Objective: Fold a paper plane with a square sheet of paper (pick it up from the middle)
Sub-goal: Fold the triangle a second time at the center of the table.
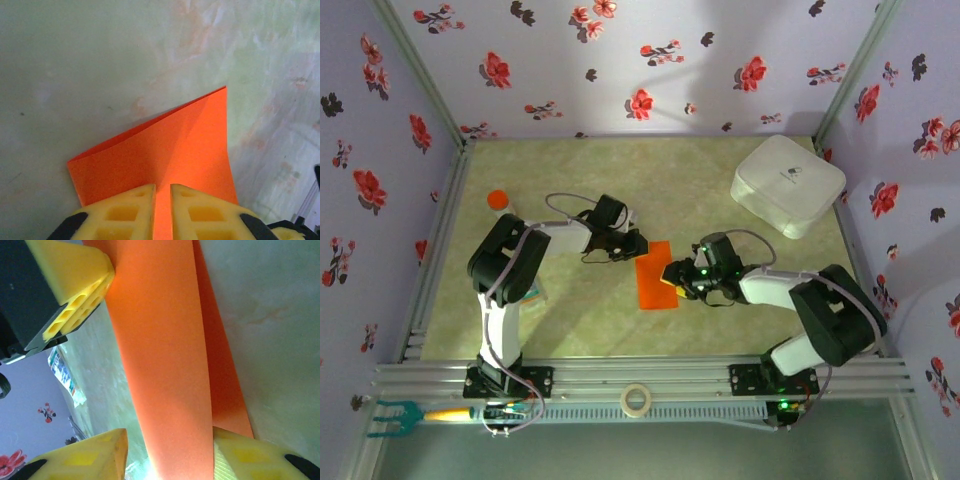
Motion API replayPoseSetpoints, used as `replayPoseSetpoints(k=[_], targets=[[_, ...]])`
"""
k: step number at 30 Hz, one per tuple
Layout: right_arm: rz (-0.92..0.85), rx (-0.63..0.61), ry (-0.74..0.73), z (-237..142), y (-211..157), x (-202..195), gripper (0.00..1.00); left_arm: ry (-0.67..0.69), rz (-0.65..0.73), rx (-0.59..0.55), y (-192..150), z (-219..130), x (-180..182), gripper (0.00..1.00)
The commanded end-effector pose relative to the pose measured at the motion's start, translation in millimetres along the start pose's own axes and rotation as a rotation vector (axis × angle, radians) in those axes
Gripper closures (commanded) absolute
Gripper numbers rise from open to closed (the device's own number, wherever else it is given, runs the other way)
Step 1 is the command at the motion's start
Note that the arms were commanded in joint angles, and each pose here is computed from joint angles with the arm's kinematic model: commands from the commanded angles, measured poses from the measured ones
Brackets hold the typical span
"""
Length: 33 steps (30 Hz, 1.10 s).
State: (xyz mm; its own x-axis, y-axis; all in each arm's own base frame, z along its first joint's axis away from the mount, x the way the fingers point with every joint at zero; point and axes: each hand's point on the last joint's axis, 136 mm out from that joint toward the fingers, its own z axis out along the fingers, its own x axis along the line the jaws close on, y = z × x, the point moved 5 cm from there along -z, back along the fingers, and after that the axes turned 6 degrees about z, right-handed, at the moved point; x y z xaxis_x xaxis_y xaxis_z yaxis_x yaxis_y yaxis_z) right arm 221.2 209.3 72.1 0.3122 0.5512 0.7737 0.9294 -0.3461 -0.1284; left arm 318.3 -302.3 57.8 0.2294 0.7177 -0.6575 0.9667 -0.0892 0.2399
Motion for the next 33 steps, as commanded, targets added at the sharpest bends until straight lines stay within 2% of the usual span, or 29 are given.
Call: replayPoseSetpoints(k=[1,5,12,19,26,33], targets=[[-0.031,0.013,0.054,1,8,10,0.59,0.002,-0.002,0.036,-4,1,0,0.83],[-0.025,0.013,0.045,3,11,5,0.64,-0.023,0.021,0.011,4,-7,-10,0.79],[-0.015,0.024,0.048,8,13,0,0.83,-0.067,0.075,-0.037,9,-30,-35,0.65],[0.061,-0.034,0.073,8,18,-3,0.94,-0.067,0.166,-0.177,2,-71,-55,0.63],[0.148,-0.091,0.138,7,19,0,0.97,0.037,0.218,-0.345,-15,-106,-56,0.66],[0.109,-0.059,0.130,8,14,6,0.88,0.056,0.293,-0.434,-41,-125,-56,0.65]])
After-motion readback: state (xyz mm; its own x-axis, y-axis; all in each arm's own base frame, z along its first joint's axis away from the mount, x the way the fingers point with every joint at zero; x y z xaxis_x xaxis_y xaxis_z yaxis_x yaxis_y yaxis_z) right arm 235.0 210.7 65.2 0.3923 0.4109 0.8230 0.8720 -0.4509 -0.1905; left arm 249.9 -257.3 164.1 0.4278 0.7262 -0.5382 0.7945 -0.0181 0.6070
